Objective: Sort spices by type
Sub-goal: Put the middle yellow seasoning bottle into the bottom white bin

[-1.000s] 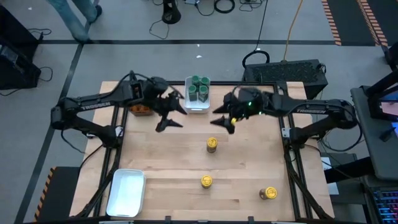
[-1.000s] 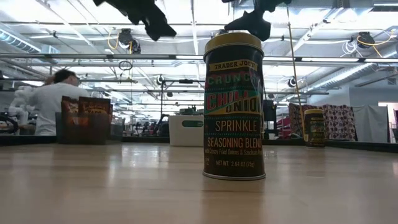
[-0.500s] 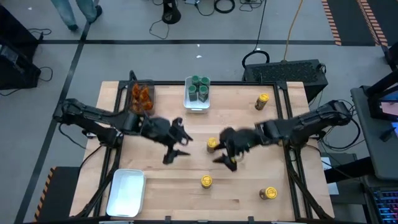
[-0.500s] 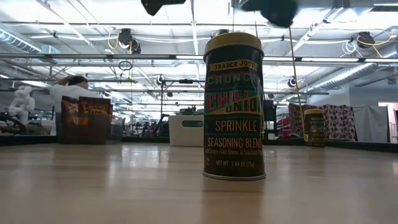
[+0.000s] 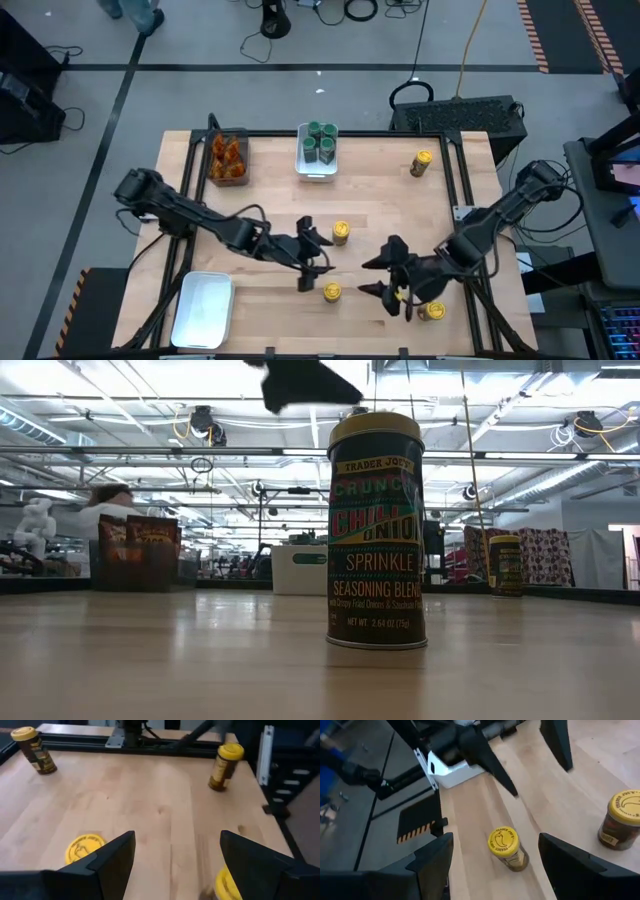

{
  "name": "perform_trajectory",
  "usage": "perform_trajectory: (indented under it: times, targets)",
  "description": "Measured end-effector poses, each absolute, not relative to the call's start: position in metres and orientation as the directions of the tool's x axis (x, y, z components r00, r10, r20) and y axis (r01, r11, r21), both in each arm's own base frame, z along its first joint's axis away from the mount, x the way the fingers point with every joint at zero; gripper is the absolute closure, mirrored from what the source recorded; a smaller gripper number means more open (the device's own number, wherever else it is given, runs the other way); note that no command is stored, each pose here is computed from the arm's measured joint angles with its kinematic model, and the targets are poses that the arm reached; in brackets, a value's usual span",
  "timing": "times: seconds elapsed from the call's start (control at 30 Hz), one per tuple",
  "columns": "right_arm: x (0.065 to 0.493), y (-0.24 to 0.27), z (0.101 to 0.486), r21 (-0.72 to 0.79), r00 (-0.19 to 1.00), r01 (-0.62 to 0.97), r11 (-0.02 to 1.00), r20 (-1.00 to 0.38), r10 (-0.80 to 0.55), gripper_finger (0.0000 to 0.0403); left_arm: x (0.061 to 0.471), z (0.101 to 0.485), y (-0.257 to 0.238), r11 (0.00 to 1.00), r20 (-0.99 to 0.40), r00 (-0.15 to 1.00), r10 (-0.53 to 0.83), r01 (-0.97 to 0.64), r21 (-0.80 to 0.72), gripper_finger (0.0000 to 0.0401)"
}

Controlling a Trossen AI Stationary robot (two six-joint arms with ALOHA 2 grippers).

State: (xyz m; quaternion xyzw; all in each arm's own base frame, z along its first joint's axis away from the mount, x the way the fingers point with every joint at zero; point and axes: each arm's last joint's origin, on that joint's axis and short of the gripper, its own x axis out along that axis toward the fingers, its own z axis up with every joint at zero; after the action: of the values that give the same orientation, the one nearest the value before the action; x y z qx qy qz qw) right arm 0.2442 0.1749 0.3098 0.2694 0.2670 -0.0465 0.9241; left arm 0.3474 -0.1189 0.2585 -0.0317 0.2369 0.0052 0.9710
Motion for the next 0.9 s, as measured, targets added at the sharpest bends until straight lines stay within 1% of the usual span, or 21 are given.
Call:
perform_trajectory:
  times: [0.1,0.2,0.3,0.4,0.5,0.57,0.67,0.73,0.8,0.9]
  targets:
    - [0.240,0.180,0.311,0.503,0.864,0.243,0.830,-0.501,0.051,0.0129,0.357,0.248,-0.116,0.992,-0.442,0.893,0.084,-0.116,-0.046,0.0109]
    - [0.238,0.183,0.311,0.532,0.866,0.261,0.805,-0.497,0.048,0.0129,0.361,0.254,-0.113,0.982,-0.410,0.896,0.169,-0.188,-0.007,0.0109]
    - [0.238,0.183,0.311,0.550,0.871,0.282,0.786,-0.491,0.031,0.0129,0.362,0.265,-0.111,0.977,-0.377,0.905,0.197,-0.215,-0.004,0.0109]
    - [0.238,0.182,0.312,0.563,0.877,0.307,0.768,-0.481,0.002,0.0129,0.360,0.268,-0.108,0.976,-0.382,0.902,0.202,-0.218,0.002,0.0109]
    - [0.239,0.181,0.312,0.582,0.882,0.324,0.746,-0.470,-0.016,0.0129,0.354,0.265,-0.102,0.973,-0.456,0.862,0.222,-0.227,0.045,0.0109]
    - [0.239,0.181,0.312,0.593,0.886,0.339,0.730,-0.463,-0.036,0.0129,0.350,0.258,-0.096,0.968,-0.528,0.818,0.229,-0.250,0.032,0.0109]
    - [0.239,0.180,0.313,0.599,0.890,0.357,0.717,-0.451,-0.065,0.0129,0.349,0.248,-0.082,0.965,-0.631,0.753,0.185,-0.262,-0.030,0.0109]
    - [0.240,0.177,0.313,0.599,0.892,0.373,0.709,-0.441,-0.097,0.0129,0.355,0.241,-0.074,0.964,-0.650,0.745,0.153,-0.256,-0.066,0.0109]
    - [0.243,0.173,0.313,0.596,0.890,0.388,0.703,-0.440,-0.118,0.0129,0.358,0.234,-0.070,0.968,-0.658,0.736,0.158,-0.246,-0.042,0.0109]
    - [0.248,0.166,0.313,0.594,0.885,0.410,0.692,-0.443,-0.144,0.0129,0.365,0.230,-0.067,0.974,-0.633,0.756,0.168,-0.227,-0.013,0.0109]
